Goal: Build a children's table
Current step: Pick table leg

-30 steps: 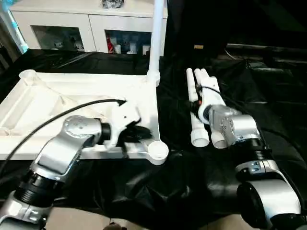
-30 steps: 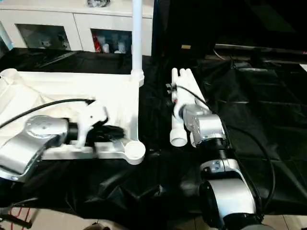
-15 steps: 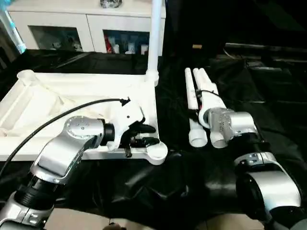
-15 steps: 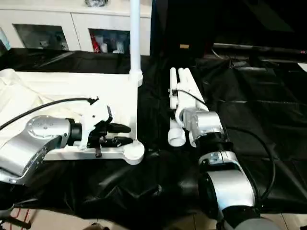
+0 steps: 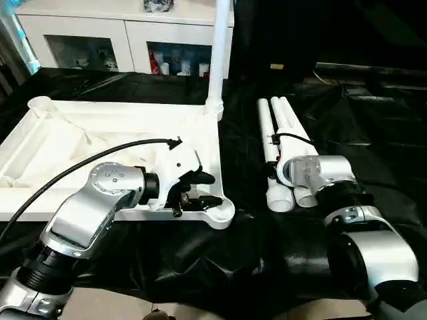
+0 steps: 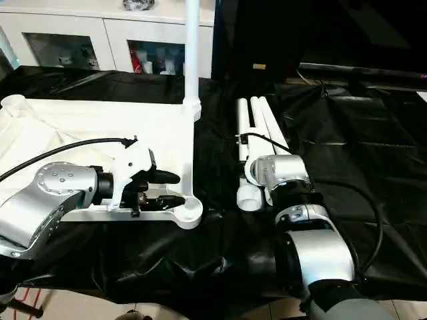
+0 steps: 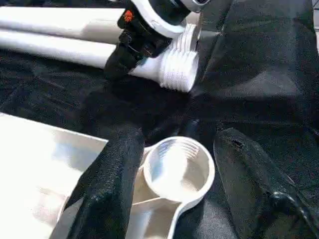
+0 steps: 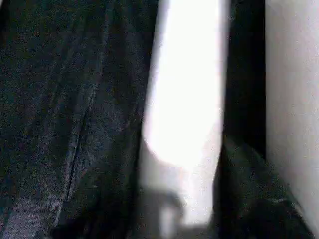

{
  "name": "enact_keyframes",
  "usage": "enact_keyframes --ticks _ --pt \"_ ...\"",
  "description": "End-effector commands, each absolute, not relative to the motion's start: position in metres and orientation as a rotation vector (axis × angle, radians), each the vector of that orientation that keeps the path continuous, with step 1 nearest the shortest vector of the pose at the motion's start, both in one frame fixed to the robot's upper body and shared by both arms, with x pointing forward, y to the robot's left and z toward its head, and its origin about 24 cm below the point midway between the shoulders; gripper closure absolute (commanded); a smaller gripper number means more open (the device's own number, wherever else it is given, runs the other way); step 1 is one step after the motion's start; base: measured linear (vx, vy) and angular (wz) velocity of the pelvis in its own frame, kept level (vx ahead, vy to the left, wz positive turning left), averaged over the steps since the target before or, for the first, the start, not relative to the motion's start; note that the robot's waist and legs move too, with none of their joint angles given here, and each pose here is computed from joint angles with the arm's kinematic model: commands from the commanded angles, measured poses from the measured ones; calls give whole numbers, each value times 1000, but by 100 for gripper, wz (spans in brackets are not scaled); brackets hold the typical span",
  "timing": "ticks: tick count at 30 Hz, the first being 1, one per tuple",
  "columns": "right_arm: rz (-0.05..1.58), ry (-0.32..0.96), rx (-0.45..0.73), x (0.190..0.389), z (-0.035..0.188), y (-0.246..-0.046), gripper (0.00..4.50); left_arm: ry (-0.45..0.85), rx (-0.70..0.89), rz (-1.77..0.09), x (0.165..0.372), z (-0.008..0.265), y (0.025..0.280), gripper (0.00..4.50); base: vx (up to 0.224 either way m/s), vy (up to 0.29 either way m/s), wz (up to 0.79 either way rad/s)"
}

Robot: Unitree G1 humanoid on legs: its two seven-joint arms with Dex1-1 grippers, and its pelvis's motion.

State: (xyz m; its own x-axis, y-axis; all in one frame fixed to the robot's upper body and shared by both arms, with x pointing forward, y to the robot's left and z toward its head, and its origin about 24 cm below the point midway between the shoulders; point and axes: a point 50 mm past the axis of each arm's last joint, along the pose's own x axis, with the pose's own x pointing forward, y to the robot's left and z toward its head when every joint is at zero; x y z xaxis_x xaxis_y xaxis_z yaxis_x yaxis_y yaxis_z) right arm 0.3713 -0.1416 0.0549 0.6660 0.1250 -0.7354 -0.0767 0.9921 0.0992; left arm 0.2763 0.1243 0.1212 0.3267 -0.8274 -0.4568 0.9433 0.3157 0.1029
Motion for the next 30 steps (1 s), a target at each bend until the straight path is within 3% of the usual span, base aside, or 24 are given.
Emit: enact_keyframes --ticks 1,4,11,15,24,28,30 --pt "95 883 85 368 48 -145 243 351 400 -1200 276 122 123 181 0 0 0" --pt "93 881 91 368 48 -145 264 352 399 -1200 276 122 123 181 0 0 0" --pt "89 867 110 369 49 -147 266 355 395 -1203 277 121 122 181 0 0 0" --pt "101 761 195 377 60 -148 266 310 334 -1167 284 124 119 181 0 0 0" --pt "353 340 547 383 106 -146 267 148 85 -992 312 142 107 181 0 0 0" --pt "707 60 726 355 138 -141 267 75 -296 -1036 319 160 82 181 0 0 0" --pt "794 13 763 346 144 -139 267 68 -369 -1055 320 164 77 181 0 0 0"
